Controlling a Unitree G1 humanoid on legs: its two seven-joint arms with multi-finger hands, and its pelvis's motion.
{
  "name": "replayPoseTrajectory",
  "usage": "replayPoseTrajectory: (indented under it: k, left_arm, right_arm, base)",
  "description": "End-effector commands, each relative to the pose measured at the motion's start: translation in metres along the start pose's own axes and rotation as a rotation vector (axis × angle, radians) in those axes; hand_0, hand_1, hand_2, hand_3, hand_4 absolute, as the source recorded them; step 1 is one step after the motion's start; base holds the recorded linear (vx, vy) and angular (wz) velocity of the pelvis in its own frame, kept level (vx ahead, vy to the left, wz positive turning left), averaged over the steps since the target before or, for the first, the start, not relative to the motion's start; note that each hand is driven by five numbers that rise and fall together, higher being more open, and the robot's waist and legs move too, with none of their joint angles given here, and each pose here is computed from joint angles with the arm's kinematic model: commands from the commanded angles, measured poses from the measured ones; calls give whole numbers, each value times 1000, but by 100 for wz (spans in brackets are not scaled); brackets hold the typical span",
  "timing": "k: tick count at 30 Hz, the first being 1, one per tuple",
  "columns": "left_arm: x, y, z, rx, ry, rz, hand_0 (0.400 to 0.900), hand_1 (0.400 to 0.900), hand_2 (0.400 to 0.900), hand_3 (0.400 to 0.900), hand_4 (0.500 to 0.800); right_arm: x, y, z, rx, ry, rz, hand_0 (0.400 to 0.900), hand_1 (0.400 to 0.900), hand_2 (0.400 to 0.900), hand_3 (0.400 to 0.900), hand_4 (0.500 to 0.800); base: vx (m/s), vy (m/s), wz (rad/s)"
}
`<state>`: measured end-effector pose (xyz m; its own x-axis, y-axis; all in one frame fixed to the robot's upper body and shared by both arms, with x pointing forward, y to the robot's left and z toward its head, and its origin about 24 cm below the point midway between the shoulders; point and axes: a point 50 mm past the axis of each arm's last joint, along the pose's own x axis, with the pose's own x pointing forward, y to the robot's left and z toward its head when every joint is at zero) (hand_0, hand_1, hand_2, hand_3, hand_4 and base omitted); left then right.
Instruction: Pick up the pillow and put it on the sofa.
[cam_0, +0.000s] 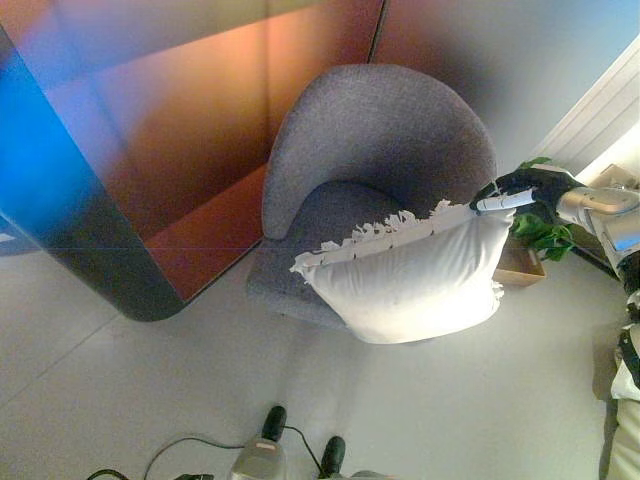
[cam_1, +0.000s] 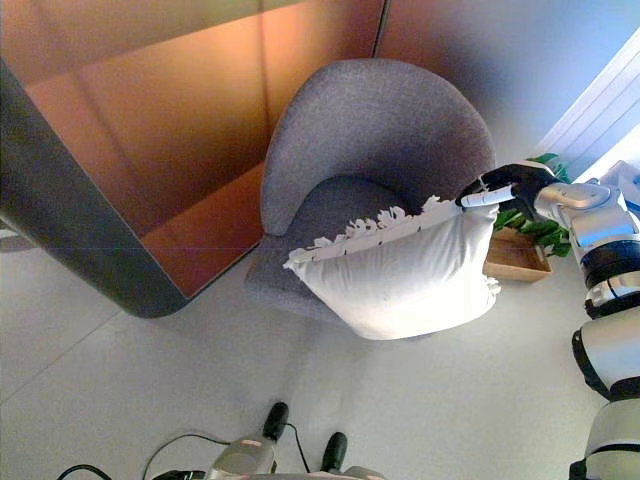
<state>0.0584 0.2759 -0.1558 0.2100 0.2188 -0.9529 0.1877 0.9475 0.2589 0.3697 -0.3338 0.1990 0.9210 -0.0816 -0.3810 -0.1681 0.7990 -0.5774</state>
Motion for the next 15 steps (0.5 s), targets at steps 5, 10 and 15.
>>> replayPoseTrajectory:
  k: [5,10,15]
  left_arm:
    - [-3,24,9,2,-56,41,900,900,900,900,800]
    - [-1,21,26,-4,-90,32,900,900,900,900,800]
    - [-2,22,30,2,-106,25,900,900,900,900,800]
  right_arm:
    - [-37,-58,101,2,-283,-357,900,900,900,900,800]
    - [-37,-58,104,6,-274,-358,900,900,900,900,800]
    - [-40,-62,106,-14,-279,-362,900,900,900,900,800]
  base:
    - [-121,-18,12]
    - [-80,8,5]
    - [-58,20,-4]
